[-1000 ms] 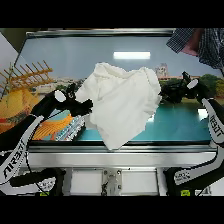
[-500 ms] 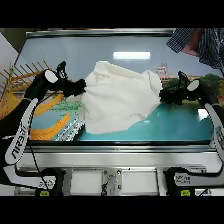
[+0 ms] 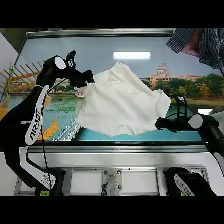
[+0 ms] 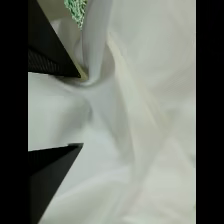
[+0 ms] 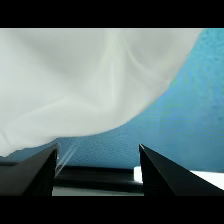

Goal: Fold the clothes and pants, and hang the long-sleeved shirts on hangers.

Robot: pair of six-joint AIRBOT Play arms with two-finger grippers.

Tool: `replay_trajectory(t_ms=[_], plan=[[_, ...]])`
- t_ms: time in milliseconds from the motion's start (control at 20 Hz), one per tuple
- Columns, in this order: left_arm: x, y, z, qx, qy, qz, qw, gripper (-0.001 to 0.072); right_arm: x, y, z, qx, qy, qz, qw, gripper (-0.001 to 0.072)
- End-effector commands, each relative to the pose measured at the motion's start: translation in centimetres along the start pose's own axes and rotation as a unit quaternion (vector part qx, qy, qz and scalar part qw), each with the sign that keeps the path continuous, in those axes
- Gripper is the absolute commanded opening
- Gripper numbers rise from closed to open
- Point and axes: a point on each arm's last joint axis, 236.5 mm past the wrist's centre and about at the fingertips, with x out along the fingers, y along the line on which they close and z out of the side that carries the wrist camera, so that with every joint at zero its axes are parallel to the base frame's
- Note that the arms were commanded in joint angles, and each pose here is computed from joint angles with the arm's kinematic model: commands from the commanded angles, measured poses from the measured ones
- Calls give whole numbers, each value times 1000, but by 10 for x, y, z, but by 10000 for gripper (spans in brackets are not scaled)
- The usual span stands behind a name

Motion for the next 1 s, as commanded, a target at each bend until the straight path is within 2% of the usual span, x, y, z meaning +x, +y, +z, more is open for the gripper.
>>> replay_trajectory(t_ms=[0,150,300,500,650,950], plan=[[-30,-5,1,54,-16,47,997,436,-32,5,15,-83,-37,-11,996,534],[-62,-9,-22,108,-44,117,986,436,-46,34,3,-143,-5,7,990,532],[-60,-15,-74,113,-41,116,986,436,-29,75,-27,-224,37,16,974,531],[-45,2,-150,90,-1,121,989,436,8,90,-49,-281,63,-93,953,531],[-50,8,-177,73,-5,114,991,437,32,100,-46,-281,45,-165,944,531],[-63,-6,-198,36,-32,48,998,436,75,108,-49,-237,71,-201,948,532]])
